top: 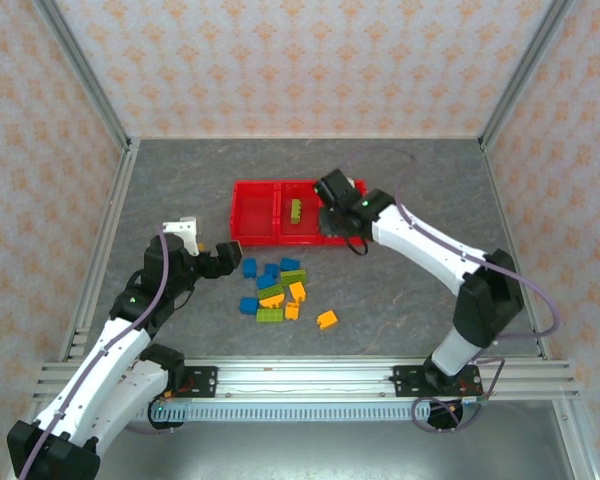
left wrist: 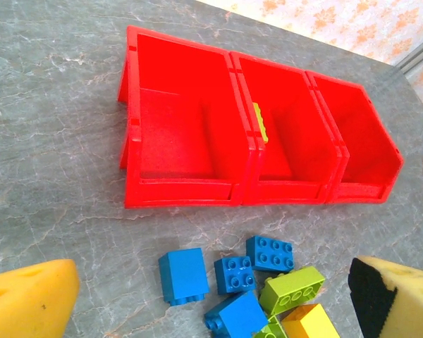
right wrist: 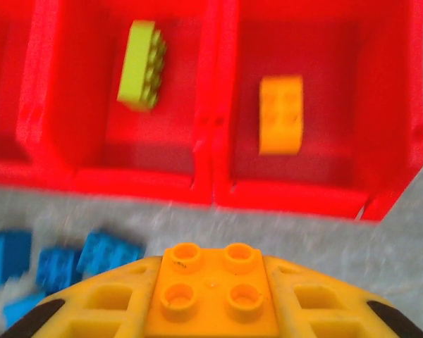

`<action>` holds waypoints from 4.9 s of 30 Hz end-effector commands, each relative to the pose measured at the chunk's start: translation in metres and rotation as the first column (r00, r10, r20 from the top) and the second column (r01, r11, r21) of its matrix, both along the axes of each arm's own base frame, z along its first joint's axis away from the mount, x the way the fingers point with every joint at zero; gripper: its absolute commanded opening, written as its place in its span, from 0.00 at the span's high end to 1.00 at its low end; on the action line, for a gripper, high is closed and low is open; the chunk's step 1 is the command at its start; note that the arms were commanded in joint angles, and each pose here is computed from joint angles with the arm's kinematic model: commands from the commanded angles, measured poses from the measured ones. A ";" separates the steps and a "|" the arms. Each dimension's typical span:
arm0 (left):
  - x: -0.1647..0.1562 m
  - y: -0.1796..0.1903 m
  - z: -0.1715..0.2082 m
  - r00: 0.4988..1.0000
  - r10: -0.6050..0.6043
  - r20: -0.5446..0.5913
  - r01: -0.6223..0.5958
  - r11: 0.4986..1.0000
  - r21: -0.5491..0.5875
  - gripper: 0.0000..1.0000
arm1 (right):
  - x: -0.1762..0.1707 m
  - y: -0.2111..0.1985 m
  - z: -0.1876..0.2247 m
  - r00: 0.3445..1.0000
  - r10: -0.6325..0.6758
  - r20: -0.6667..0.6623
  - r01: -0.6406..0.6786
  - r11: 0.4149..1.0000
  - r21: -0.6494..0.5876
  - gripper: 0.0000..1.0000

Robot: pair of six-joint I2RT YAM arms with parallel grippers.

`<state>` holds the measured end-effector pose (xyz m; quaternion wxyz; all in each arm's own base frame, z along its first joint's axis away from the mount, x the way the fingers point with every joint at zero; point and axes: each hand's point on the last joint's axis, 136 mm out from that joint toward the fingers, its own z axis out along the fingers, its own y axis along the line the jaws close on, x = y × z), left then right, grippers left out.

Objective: Sort the legos into containers by color
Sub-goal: Place the lego in the container, then pick up the lego from the bottom-center of the table, then place the lego in the container.

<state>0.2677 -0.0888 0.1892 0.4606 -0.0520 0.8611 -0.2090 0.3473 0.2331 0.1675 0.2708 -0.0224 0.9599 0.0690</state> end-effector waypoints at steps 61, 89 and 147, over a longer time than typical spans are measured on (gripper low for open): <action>0.000 -0.011 -0.001 0.999 -0.037 -0.005 0.037 0.999 -0.018 0.01 | -0.161 0.012 -0.075 0.929 0.186 -0.320 -0.219 0.973 -0.068 0.03; -0.002 -0.013 0.002 0.999 -0.041 0.006 0.041 0.999 -0.018 0.01 | -0.199 0.010 -0.156 0.825 0.255 -0.505 -0.394 0.899 -0.190 0.51; -0.008 -0.027 0.007 0.995 -0.100 0.027 0.101 0.994 -0.029 0.01 | 0.138 -0.024 -0.036 0.994 -0.056 -0.096 0.067 0.990 0.121 0.21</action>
